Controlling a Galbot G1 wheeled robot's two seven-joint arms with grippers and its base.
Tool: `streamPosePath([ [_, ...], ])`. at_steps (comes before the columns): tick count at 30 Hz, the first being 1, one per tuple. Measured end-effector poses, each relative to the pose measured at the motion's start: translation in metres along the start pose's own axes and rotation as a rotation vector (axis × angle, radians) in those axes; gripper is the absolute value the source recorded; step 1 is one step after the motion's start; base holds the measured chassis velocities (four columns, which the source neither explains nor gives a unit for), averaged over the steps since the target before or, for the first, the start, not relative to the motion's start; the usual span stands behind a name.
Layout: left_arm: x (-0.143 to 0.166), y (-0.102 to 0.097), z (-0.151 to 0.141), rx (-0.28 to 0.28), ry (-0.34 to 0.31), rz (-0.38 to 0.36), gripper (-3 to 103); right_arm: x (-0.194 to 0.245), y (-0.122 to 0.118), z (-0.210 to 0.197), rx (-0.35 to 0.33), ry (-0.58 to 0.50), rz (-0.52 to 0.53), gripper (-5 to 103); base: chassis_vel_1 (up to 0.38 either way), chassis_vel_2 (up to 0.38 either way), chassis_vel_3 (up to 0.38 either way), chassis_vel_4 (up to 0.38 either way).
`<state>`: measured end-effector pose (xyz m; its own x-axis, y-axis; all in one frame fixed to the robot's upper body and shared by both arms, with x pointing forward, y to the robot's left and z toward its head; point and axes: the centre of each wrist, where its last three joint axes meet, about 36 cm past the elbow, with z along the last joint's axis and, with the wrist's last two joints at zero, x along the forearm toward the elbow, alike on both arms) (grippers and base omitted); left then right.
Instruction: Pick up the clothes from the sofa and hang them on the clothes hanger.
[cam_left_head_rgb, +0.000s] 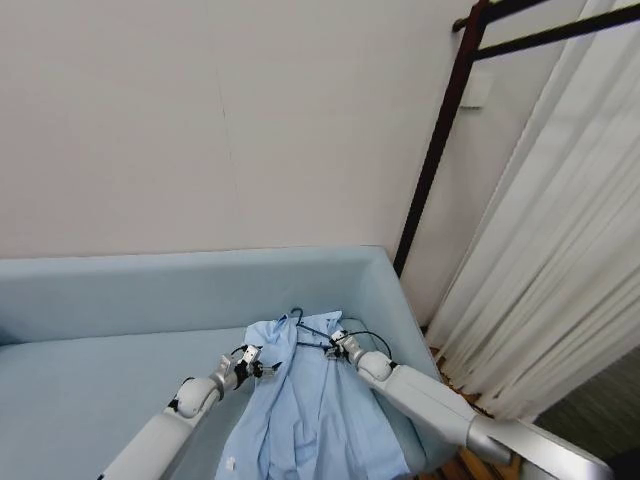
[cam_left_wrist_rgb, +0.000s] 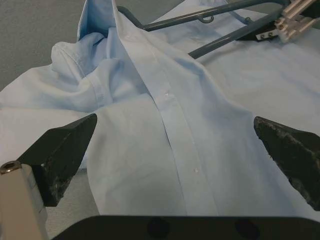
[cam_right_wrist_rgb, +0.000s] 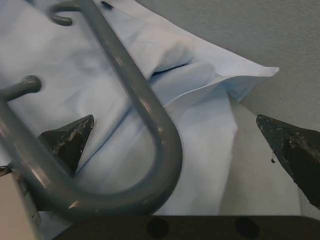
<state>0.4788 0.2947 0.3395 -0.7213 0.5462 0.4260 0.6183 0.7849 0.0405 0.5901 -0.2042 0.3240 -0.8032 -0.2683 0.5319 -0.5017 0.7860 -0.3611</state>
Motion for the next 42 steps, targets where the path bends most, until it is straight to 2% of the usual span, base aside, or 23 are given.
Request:
streamPosePath([
  [3,0.001,-0.003,0.001,0.003,-0.006,0.006,100,-0.009,-0.012,-0.004,-0.010,0.010,0.023,100,0.000,0.000,0.000,0.000],
  [7,0.001,-0.004,0.002,0.007,-0.009,0.007,100,-0.007,-0.011,-0.003,-0.019,0.008,0.022,100,0.000,0.000,0.000,0.000],
  [9,0.000,-0.004,0.000,0.020,-0.020,-0.008,100,0.028,0.008,0.016,-0.044,0.018,-0.022,100,0.000,0.000,0.000,0.000],
  [11,0.000,-0.004,-0.001,0.029,-0.025,-0.008,100,0.046,0.014,0.023,-0.058,0.031,-0.040,100,0.000,0.000,0.000,0.000],
  [17,-0.001,-0.006,-0.003,0.034,-0.031,-0.009,100,0.069,0.012,0.022,-0.101,0.029,-0.052,100,0.000,0.000,0.000,0.000],
  [19,0.000,-0.008,-0.004,0.034,-0.031,-0.011,100,0.071,0.006,0.006,-0.150,0.016,-0.039,100,0.000,0.000,0.000,0.000],
  [22,0.000,-0.012,-0.005,0.036,-0.032,-0.016,100,0.058,-0.003,-0.034,-0.264,-0.004,-0.004,100,0.000,0.000,0.000,0.000],
  [23,0.000,-0.012,-0.005,0.036,-0.032,-0.016,100,0.058,-0.003,-0.034,-0.264,-0.004,-0.004,100,0.000,0.000,0.000,0.000],
  [26,0.003,-0.015,-0.006,0.033,-0.034,-0.024,100,0.031,-0.002,-0.071,-0.416,0.030,0.054,100,0.000,0.000,0.000,0.000],
  [27,0.003,-0.015,-0.006,0.033,-0.034,-0.024,100,0.031,-0.002,-0.071,-0.416,0.030,0.054,100,0.000,0.000,0.000,0.000],
  [31,0.009,-0.017,-0.010,0.026,-0.039,-0.042,100,-0.002,0.006,-0.084,-0.555,0.095,0.107,100,0.000,0.000,0.000,0.000],
  [33,0.010,-0.017,-0.012,0.025,-0.042,-0.049,100,-0.009,0.007,-0.083,-0.573,0.113,0.119,103,0.000,0.000,0.000,0.000],
  [36,0.013,-0.016,-0.015,0.029,-0.049,-0.066,100,-0.025,0.007,-0.071,-0.586,0.141,0.157,99,0.000,0.000,0.000,0.000],
  [39,0.014,-0.015,-0.017,0.031,-0.051,-0.073,100,-0.040,0.003,-0.056,-0.583,0.148,0.201,88,0.000,0.000,0.000,0.000],
  [42,0.013,-0.014,-0.016,0.035,-0.051,-0.073,100,-0.044,0.001,-0.050,-0.577,0.149,0.218,82,0.000,0.000,0.000,0.000],
])
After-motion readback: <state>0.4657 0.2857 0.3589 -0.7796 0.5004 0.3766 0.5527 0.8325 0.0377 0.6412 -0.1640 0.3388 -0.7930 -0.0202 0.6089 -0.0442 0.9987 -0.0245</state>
